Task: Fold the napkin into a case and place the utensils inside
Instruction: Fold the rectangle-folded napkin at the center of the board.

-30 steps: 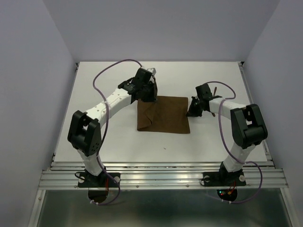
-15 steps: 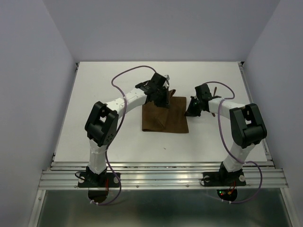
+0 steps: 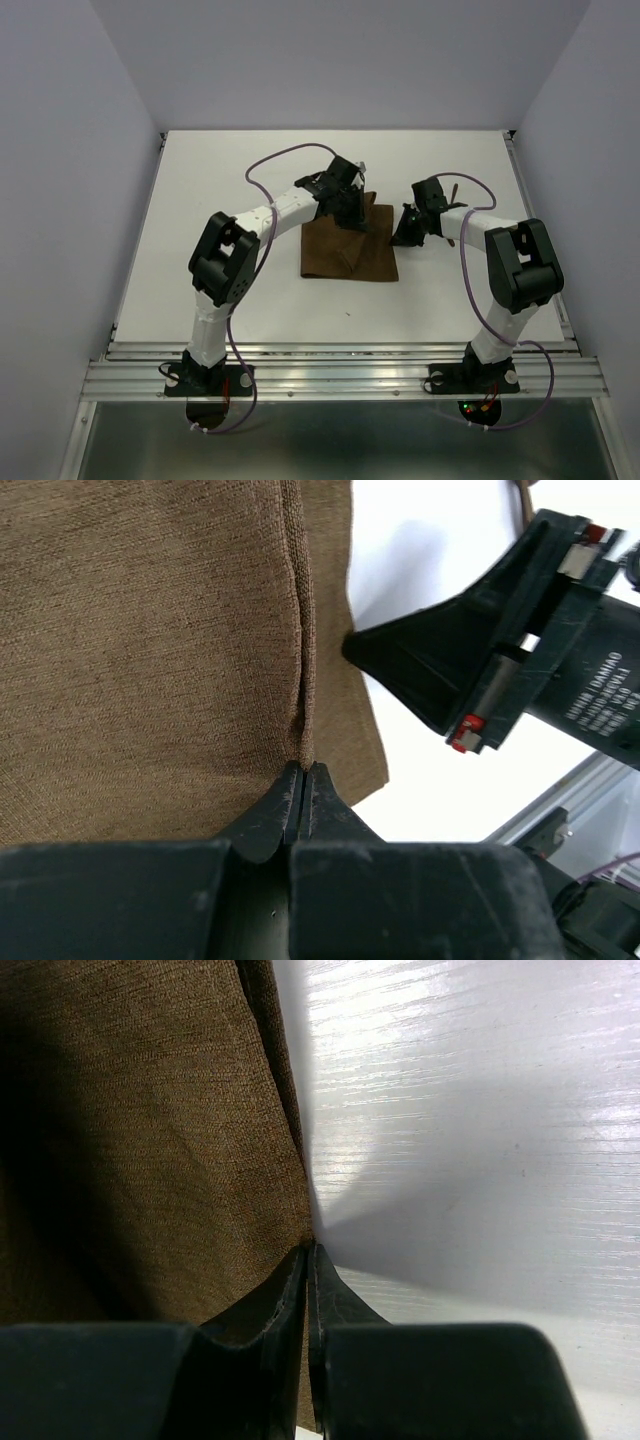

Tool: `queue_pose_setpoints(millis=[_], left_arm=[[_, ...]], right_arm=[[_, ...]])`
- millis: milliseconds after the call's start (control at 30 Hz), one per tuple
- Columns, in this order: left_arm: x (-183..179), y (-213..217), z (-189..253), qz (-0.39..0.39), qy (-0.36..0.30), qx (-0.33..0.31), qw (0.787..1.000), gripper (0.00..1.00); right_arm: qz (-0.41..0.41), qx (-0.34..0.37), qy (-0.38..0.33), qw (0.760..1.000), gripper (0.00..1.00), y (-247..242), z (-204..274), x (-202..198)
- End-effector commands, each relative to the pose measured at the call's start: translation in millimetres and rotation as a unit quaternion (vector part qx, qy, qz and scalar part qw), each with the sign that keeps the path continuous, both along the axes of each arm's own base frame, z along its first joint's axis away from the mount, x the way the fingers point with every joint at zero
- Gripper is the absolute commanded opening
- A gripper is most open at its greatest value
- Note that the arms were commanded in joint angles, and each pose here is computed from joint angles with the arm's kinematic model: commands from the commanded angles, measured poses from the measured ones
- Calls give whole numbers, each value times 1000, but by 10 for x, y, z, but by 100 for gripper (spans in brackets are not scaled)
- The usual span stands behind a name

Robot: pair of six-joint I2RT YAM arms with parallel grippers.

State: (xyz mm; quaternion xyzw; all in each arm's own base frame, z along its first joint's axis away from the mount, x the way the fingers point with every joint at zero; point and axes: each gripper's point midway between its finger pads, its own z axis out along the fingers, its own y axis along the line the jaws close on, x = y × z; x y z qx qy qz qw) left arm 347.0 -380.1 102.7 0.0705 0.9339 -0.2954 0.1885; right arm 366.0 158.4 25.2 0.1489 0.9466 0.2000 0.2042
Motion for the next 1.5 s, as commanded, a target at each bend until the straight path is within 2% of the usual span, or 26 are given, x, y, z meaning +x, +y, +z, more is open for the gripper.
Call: queue_pose_setpoints(millis=[0,1467], left_arm=[[21,-226,282,-16,-13,-47,999,0],[-52,-691,199,-32,34,-85,995,0]], right_arm=[[3,1,5,1000,9,43,-72,-36],[1,12,6,1000,9,74,-76,-51]])
